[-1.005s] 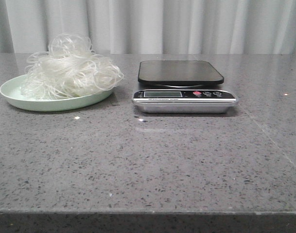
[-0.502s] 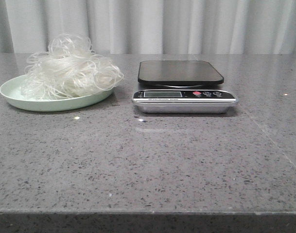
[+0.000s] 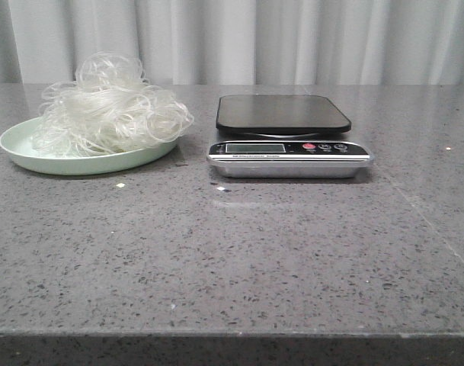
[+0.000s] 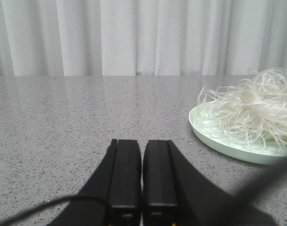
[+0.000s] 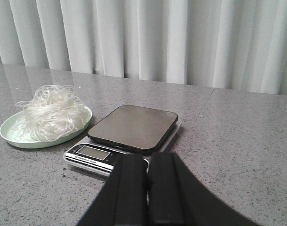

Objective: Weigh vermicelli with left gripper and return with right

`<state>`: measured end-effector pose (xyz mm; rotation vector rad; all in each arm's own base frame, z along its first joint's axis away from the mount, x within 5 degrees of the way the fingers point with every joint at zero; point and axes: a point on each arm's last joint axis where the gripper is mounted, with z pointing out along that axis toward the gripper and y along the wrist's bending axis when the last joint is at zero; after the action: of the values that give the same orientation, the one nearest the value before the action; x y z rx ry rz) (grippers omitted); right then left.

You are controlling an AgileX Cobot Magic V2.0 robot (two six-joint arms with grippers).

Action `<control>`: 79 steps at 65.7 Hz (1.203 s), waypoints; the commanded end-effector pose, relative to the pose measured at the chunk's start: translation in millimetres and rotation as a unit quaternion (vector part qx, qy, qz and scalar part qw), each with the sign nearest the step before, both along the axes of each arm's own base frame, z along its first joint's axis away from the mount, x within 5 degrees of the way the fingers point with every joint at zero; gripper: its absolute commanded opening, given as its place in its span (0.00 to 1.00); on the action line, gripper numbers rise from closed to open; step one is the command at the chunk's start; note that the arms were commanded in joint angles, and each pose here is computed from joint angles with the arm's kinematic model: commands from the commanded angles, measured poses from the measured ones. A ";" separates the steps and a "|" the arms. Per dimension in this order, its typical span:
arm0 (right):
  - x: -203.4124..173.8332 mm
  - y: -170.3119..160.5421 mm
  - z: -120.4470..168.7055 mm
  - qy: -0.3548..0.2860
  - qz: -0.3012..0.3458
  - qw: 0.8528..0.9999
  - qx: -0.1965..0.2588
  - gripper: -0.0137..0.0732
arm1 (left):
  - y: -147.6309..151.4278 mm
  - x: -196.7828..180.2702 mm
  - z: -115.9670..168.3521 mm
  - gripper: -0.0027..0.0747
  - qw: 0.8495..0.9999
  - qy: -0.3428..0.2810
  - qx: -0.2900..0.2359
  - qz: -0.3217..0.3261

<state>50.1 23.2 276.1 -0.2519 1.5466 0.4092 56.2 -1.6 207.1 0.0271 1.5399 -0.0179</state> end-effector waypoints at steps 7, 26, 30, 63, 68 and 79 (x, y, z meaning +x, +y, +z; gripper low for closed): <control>-0.7 -1.5 15.8 -0.047 -0.007 0.999 0.011 0.35 | -0.1 -2.0 6.0 0.20 0.999 -0.048 -0.004 -0.001; -0.7 -1.5 15.8 -0.047 -0.007 0.999 0.011 0.35 | -0.1 -2.0 6.0 0.20 0.999 -0.048 -0.004 -0.001; -0.7 -1.5 15.8 -0.047 -0.007 0.999 0.011 0.35 | -0.1 -2.0 6.0 0.20 0.999 -0.048 -0.004 -0.001; 13.5 -18.8 -44.1 -0.049 -0.173 0.984 0.005 0.35 | -0.1 -2.0 6.0 0.20 0.999 -0.048 -0.004 -0.001; 12.3 -20.8 -55.5 -0.058 -0.187 0.981 0.007 0.35 | -0.1 -2.0 6.0 0.20 0.999 -0.048 -0.004 -0.001; 2.7 -21.7 -57.4 -0.098 -0.191 0.977 0.016 0.35 | -0.1 -1.8 5.9 0.20 0.999 -0.047 -0.004 -0.001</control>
<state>58.8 3.0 204.5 0.0365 1.5115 0.1224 56.1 -1.6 207.3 0.0271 1.5379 -0.0180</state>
